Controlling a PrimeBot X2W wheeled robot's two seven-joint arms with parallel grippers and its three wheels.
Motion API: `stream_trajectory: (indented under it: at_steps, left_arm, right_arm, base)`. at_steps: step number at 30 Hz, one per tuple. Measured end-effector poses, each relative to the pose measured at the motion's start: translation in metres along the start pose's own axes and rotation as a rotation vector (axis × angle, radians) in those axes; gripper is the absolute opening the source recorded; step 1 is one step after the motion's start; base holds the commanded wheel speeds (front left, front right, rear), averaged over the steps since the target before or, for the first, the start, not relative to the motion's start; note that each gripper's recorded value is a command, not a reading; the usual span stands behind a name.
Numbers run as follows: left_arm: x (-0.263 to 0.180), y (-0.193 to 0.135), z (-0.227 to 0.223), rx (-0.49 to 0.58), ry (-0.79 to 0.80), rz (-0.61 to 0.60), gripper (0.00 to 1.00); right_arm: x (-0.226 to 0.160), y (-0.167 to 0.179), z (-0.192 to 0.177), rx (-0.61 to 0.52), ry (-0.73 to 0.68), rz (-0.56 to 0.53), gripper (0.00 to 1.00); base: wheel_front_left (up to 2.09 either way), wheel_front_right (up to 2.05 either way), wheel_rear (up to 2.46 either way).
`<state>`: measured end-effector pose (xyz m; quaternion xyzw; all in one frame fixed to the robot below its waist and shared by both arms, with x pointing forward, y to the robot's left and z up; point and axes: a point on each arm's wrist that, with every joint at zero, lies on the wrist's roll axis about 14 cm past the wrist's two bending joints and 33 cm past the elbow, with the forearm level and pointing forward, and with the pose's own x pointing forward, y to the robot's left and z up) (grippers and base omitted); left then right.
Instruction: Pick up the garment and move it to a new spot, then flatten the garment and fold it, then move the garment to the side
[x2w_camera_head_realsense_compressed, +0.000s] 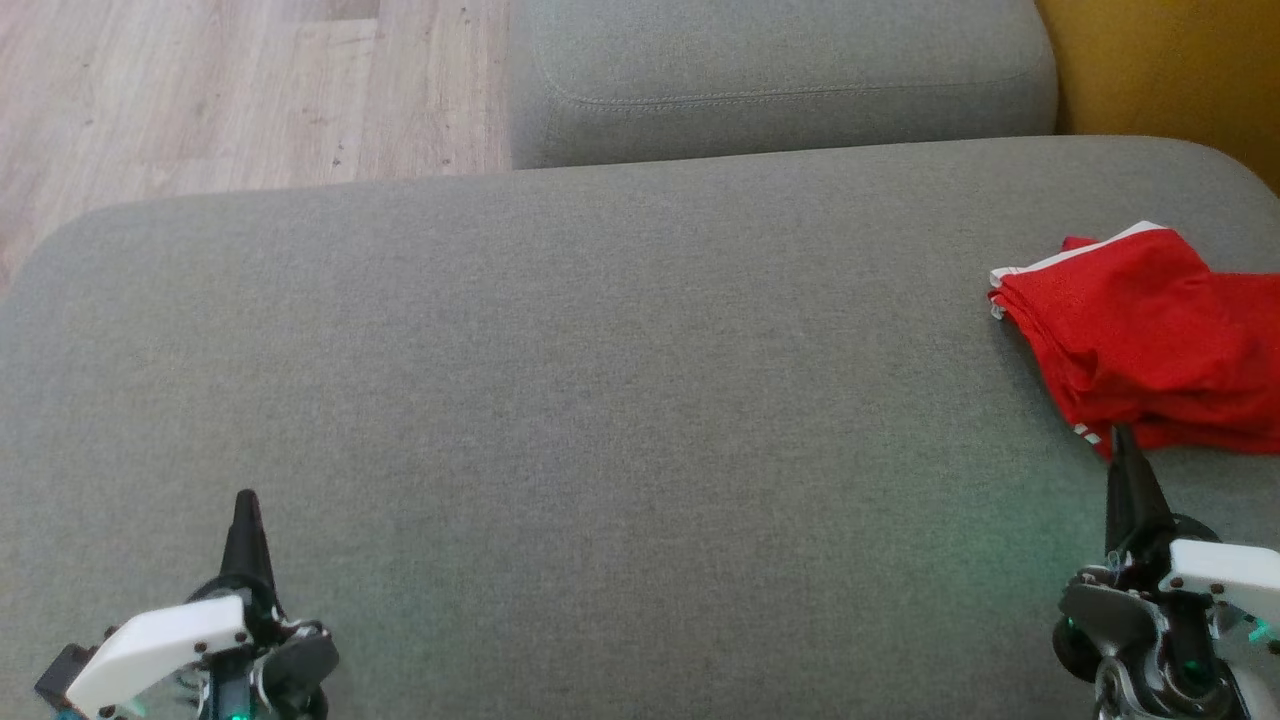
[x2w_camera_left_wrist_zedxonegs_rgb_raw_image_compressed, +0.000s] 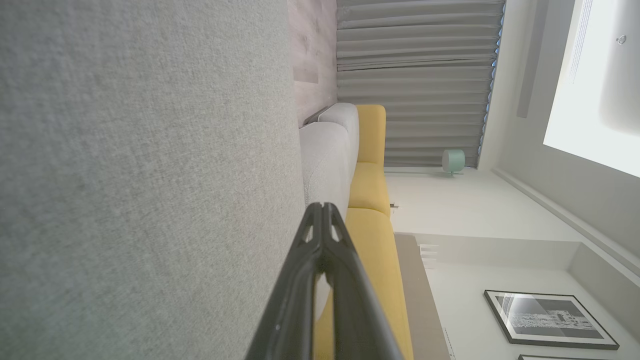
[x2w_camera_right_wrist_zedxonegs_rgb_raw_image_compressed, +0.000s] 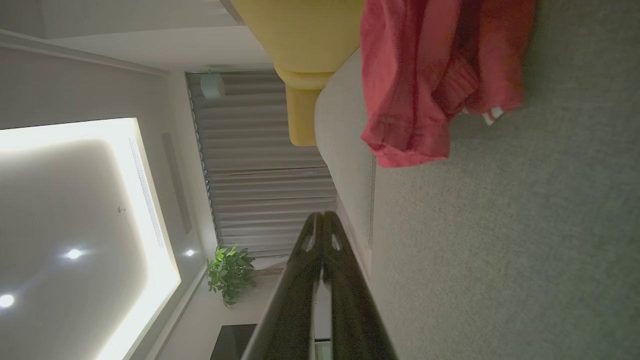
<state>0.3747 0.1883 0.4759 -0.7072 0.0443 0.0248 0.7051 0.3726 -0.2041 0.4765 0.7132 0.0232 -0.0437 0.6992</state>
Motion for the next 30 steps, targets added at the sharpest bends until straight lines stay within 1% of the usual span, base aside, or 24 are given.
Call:
stream_trajectory:
  at_steps: [30]
  left_arm:
    - [0.0,0.0,-0.0005,-0.002,0.003,0.0,0.0]
  right_arm:
    - [-0.0001,-0.0001,0.0014,0.001,0.0,0.0,0.0]
  base:
    - [0.0,0.0,0.0]
